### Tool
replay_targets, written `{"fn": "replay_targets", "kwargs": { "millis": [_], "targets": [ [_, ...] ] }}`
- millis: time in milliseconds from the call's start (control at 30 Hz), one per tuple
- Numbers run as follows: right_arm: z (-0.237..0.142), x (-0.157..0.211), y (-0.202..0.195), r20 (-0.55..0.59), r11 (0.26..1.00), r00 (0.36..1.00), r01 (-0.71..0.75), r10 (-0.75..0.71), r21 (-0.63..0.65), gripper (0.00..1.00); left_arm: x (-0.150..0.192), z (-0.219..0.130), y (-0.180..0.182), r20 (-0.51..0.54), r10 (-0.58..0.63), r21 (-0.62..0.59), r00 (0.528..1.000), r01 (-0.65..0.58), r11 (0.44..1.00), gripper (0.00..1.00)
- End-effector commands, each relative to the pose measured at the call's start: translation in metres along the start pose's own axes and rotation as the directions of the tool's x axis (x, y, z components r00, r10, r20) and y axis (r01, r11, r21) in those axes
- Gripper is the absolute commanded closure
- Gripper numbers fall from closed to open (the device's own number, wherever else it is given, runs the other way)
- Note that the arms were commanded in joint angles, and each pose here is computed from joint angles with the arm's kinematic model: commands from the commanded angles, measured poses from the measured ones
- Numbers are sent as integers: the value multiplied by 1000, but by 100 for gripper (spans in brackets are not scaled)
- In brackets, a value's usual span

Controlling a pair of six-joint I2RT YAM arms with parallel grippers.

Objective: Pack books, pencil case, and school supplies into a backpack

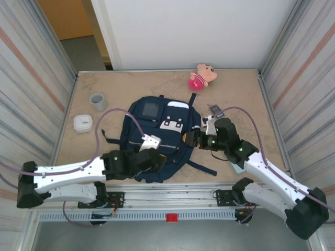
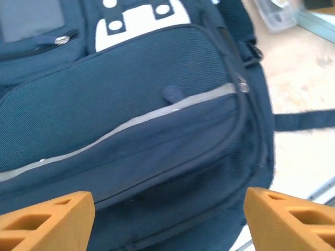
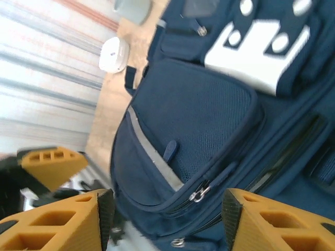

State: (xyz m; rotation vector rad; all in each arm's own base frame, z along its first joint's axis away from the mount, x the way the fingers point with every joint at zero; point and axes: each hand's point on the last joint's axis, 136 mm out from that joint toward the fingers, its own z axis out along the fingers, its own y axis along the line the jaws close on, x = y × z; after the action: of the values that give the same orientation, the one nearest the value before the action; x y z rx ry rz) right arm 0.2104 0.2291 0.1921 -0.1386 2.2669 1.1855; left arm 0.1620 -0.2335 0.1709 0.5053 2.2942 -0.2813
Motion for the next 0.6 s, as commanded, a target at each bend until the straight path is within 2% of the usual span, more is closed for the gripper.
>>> {"fn": "replay_targets", "kwargs": {
  "millis": [0,67,167,267,367,433,567],
  "targets": [
    [-6,-14,11,128,925,917,379,-378,17,42,-3,-6,25,21,-257,-23,966,258,966,21],
    [-4,-10,20,126,824,817,566,-562,5,42,6,-8,40,-17,-362,-57,932,361,931,21],
    [4,-1,19,30,649,648,760,-761,30,41,19,-9,55,-59,-459,-85,886,454,887,21],
    [16,19,20,-72,492,489,869,-869,-44,40,29,-6,66,-62,-526,-95,848,520,849,21],
    [29,45,24,-109,359,345,920,-932,-159,35,38,1,69,-95,-584,-79,806,579,811,21],
    [36,57,29,-107,322,306,921,-946,-217,33,44,3,72,-107,-606,-85,789,600,796,21],
    [54,65,34,-99,296,280,919,-955,-259,32,51,6,74,-112,-628,-95,770,621,778,21]
  ]
}}
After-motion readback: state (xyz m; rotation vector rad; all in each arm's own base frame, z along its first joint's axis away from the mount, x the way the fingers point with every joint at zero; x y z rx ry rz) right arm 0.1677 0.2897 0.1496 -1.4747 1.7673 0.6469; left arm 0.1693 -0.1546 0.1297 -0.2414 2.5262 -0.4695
